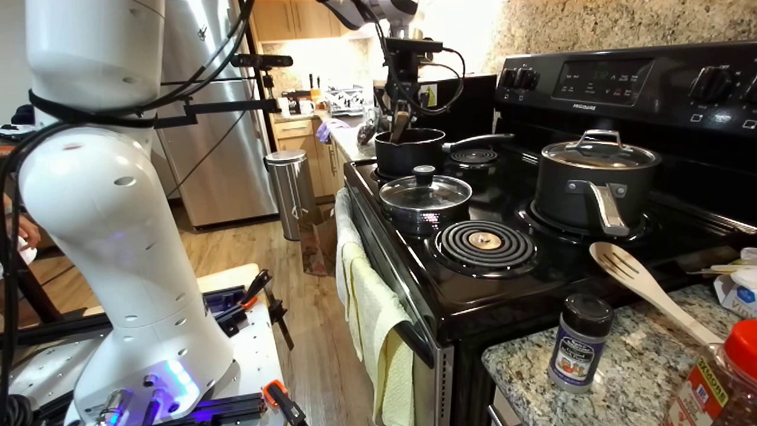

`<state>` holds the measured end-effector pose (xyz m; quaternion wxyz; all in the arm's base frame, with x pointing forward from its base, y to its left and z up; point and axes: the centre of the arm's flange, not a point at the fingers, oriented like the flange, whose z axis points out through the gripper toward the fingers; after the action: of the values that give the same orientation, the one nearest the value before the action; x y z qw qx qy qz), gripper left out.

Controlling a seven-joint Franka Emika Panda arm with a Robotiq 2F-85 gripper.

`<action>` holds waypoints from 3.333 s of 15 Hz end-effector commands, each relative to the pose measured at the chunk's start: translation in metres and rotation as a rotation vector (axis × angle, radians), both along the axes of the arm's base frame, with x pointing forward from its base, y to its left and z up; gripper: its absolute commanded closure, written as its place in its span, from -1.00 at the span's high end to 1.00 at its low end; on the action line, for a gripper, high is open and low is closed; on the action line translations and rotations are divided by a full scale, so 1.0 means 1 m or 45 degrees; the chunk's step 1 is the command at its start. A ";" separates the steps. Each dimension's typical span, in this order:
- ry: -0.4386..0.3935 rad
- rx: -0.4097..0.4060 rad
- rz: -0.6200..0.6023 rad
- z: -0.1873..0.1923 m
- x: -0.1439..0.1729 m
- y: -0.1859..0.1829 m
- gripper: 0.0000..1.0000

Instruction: Place the wooden spoon in the pot

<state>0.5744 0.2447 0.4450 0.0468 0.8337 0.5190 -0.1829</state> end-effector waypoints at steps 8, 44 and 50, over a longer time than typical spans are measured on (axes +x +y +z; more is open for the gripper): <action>-0.088 0.093 0.029 -0.008 0.000 0.014 0.19; -0.839 0.218 -0.981 0.133 -0.014 -0.137 1.00; -0.909 0.074 -1.207 0.126 -0.059 -0.174 1.00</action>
<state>0.5526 0.0782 0.5783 0.0882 0.9864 0.0774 0.1150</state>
